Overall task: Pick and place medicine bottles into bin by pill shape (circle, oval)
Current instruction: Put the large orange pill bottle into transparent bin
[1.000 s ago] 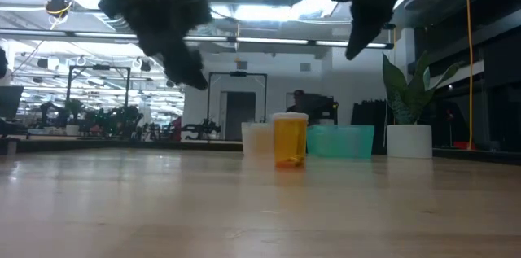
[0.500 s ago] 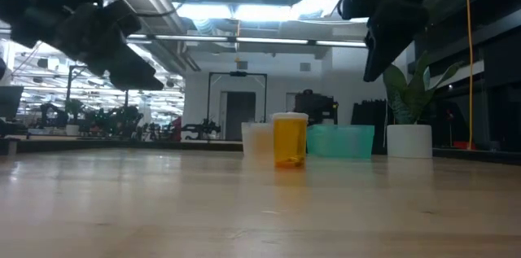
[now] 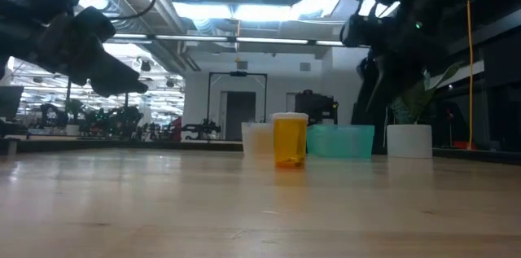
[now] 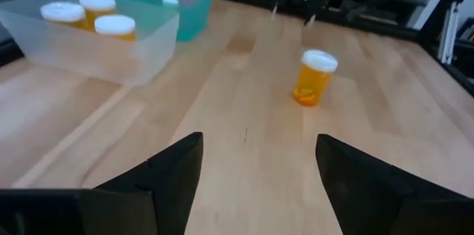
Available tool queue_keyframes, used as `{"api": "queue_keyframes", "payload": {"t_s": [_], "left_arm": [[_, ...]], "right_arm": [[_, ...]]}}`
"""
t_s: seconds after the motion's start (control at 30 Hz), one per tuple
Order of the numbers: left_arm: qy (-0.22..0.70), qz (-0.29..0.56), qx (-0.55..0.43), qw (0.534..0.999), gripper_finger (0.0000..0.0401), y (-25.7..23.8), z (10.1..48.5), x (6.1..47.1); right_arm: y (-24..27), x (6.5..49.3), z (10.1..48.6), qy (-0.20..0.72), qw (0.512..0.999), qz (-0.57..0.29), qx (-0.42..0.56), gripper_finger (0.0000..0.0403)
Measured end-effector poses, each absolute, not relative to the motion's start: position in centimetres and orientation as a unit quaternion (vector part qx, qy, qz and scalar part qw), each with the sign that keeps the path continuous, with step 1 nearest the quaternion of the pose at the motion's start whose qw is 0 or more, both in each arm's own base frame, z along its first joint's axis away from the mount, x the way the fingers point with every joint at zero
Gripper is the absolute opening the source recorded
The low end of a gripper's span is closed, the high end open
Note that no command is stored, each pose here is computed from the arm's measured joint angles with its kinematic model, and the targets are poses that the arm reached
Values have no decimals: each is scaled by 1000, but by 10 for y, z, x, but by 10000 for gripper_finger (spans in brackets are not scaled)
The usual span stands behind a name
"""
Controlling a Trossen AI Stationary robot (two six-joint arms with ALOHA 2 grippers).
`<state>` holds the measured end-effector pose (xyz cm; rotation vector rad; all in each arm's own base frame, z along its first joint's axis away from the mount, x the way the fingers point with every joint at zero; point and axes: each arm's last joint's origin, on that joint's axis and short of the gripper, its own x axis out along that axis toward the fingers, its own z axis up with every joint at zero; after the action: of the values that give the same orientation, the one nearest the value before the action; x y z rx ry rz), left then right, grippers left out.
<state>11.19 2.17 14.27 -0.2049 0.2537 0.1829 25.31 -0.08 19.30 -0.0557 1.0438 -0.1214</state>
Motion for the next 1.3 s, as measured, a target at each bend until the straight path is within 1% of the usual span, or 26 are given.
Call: {"api": "queue_keyframes", "payload": {"t_s": [0.17, 0.27, 0.4, 0.7, 0.9, 1.0, 1.13, 1.3], "left_arm": [[113, 88, -101, 985, 254, 21, 145, 110], [104, 86, -98, 986, 254, 21, 147, 109], [102, 91, -94, 986, 254, 21, 147, 108], [104, 92, -94, 986, 254, 21, 147, 109], [105, 91, -88, 986, 254, 21, 147, 109], [106, 91, -88, 986, 254, 21, 147, 109], [106, 91, -87, 986, 254, 21, 147, 109], [106, 91, -87, 986, 254, 21, 147, 109]], "right_arm": [[1, 255, 183, 463, 885, -25, -39, 283], [7, 261, 183, 439, 897, 20, -52, 283], [15, 278, 180, 439, 894, 57, -73, 283], [18, 322, 173, 485, 868, 58, -88, 283], [19, 347, 172, 495, 862, 63, -89, 283], [20, 355, 169, 508, 854, 68, -91, 283], [23, 365, 168, 505, 854, 85, -91, 283], [24, 369, 171, 495, 859, 86, -93, 283]]}}
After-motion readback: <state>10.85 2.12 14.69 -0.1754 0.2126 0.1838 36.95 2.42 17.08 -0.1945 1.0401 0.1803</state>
